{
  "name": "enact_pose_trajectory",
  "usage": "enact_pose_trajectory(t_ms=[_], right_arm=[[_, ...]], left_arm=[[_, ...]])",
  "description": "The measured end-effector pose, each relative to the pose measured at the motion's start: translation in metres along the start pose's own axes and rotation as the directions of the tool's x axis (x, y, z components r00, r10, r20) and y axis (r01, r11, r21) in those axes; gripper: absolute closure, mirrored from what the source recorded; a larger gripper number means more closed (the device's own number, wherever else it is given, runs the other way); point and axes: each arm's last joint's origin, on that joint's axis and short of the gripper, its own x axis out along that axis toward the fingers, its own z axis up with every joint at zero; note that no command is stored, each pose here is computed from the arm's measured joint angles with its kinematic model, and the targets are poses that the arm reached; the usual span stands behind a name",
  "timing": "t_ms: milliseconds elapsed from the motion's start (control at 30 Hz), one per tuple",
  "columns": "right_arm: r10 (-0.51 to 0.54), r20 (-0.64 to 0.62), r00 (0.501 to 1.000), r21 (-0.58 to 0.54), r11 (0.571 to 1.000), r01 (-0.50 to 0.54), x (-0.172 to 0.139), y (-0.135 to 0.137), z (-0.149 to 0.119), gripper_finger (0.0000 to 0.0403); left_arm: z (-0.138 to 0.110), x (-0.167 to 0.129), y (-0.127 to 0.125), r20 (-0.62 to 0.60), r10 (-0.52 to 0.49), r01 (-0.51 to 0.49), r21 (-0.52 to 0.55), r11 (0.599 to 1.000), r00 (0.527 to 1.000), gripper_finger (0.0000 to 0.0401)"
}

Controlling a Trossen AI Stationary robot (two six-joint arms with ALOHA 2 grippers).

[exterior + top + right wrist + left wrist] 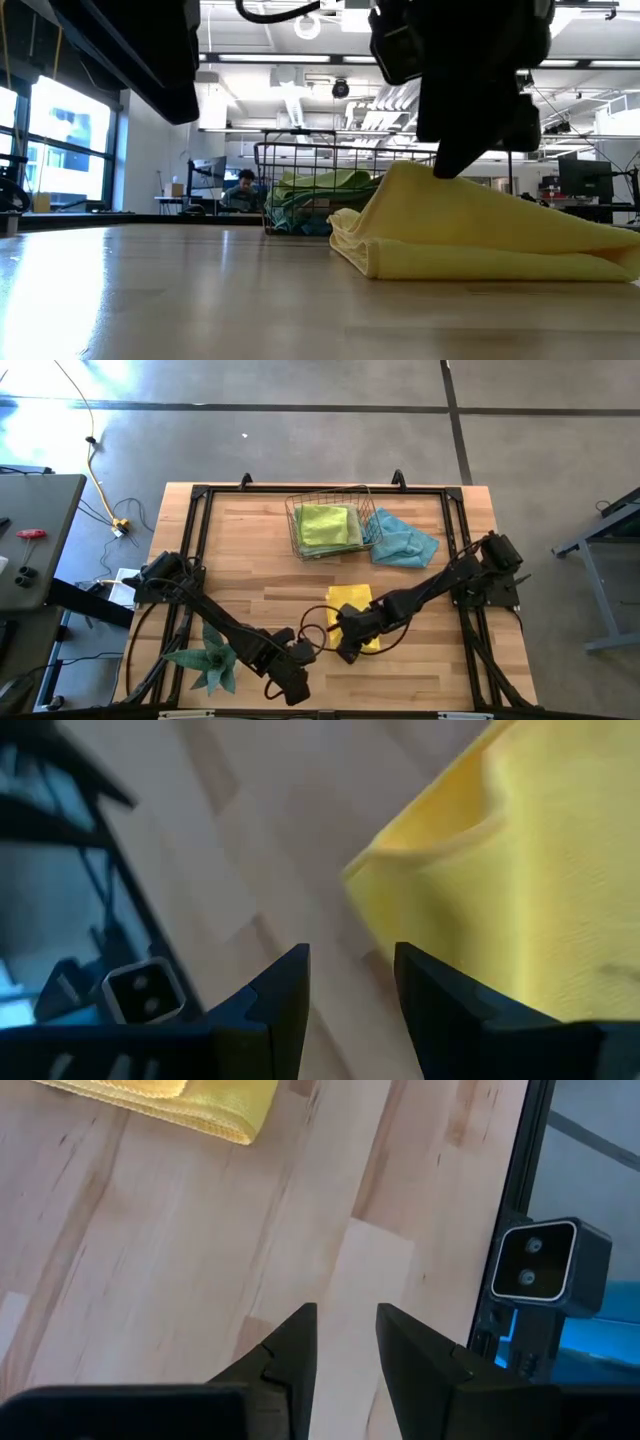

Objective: Fold microfiber towels
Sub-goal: Fold the yellow towel

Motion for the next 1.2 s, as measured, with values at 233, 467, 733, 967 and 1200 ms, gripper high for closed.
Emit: enact_pose_trajectory(t_ms=[233,467,733,967,1200], right_arm=[[0.045,-0.025,0.999,-0.042,0.998,-0.046,-0.002,0.007,-0.006,0.0264],[-0.139,0.216,0.967,-0.027,0.989,0.148,-0.027,-0.001,-0.002,0.0264],[-0.369,0.261,0.892,0.081,0.929,0.361,-0.014,-0.021,-0.004,0.0264],[-0.170,0.125,0.977,0.016,0.985,0.169,0.003,-0.005,-0.013,0.0264],[-0.073,0.118,0.990,-0.086,0.993,0.084,0.004,0.008,-0.021,0.0264]], left_arm=[[0.000,0.000,0.000,0.000,0.000,0.000,0.001,1.000,1.000,0.0304],[0.000,0.000,0.000,0.003,0.002,-0.002,0.002,1.000,1.000,0.0304],[0.000,0.000,0.000,0.003,0.002,-0.002,0.010,1.000,1.000,0.0304],[0.000,0.000,0.000,0.003,0.001,-0.001,0.012,1.000,1.000,0.0304],[0.000,0.000,0.000,0.004,0.002,-0.002,0.019,1.000,1.000,0.0304]])
